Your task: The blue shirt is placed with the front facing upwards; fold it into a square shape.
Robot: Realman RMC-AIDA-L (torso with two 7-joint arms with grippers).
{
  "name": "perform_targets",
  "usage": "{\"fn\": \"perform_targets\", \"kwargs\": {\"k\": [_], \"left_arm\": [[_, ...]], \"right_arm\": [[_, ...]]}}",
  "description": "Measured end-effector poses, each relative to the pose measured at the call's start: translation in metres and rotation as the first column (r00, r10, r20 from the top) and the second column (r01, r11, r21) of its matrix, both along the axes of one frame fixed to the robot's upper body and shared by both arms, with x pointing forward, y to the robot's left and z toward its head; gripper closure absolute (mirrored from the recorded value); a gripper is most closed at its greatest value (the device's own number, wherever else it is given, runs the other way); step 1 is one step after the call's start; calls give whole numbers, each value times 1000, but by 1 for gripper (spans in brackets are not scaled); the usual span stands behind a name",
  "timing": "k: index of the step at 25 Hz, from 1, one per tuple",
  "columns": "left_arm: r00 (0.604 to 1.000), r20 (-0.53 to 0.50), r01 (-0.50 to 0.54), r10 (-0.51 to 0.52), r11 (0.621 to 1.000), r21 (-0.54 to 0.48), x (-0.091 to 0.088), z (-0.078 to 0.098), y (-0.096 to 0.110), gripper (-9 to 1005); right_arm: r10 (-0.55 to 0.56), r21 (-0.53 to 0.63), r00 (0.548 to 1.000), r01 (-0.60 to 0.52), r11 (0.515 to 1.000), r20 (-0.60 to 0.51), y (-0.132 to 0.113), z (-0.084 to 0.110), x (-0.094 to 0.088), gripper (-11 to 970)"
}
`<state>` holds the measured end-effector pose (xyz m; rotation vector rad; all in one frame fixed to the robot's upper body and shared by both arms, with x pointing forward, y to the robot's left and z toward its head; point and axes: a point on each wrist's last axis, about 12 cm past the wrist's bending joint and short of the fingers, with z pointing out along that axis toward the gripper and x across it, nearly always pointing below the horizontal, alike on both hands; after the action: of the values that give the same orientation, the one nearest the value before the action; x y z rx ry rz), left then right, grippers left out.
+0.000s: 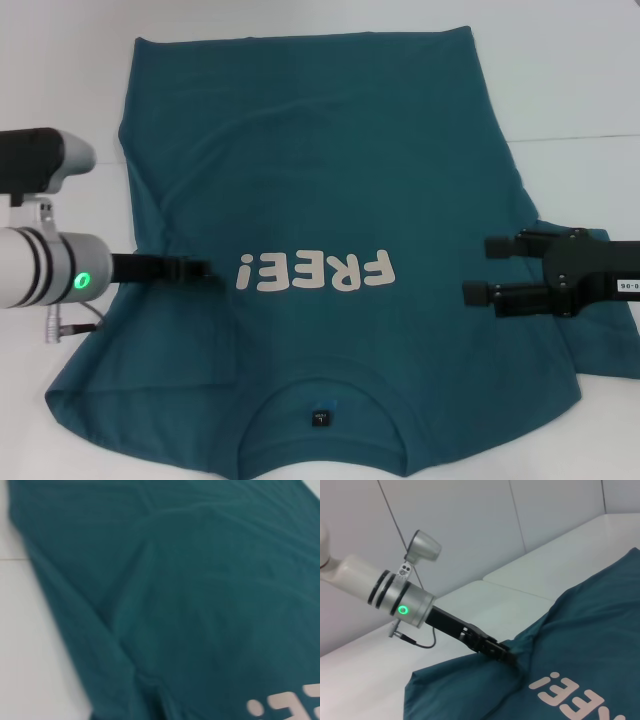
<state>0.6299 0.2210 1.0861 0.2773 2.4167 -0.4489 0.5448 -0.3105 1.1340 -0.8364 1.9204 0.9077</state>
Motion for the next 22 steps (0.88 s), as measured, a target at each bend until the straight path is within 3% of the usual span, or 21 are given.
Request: {"fn": "perform_targets", "kwargs": {"k": [12,18,22], "left_arm": [[993,81,91,-85,992,-83,5,12,-23,319],[975,142,186,-171,977,-103,0,21,-23,318],[922,213,352,-323,929,-112,-15,34,-17,318]], "right_arm": [[10,31,1000,-9,999,-3,0,3,-3,14],[-69,87,996,74,993,-63,-13,9,-3,14],[-145,130,982,160,979,-123,-30,15,-4,14]]}}
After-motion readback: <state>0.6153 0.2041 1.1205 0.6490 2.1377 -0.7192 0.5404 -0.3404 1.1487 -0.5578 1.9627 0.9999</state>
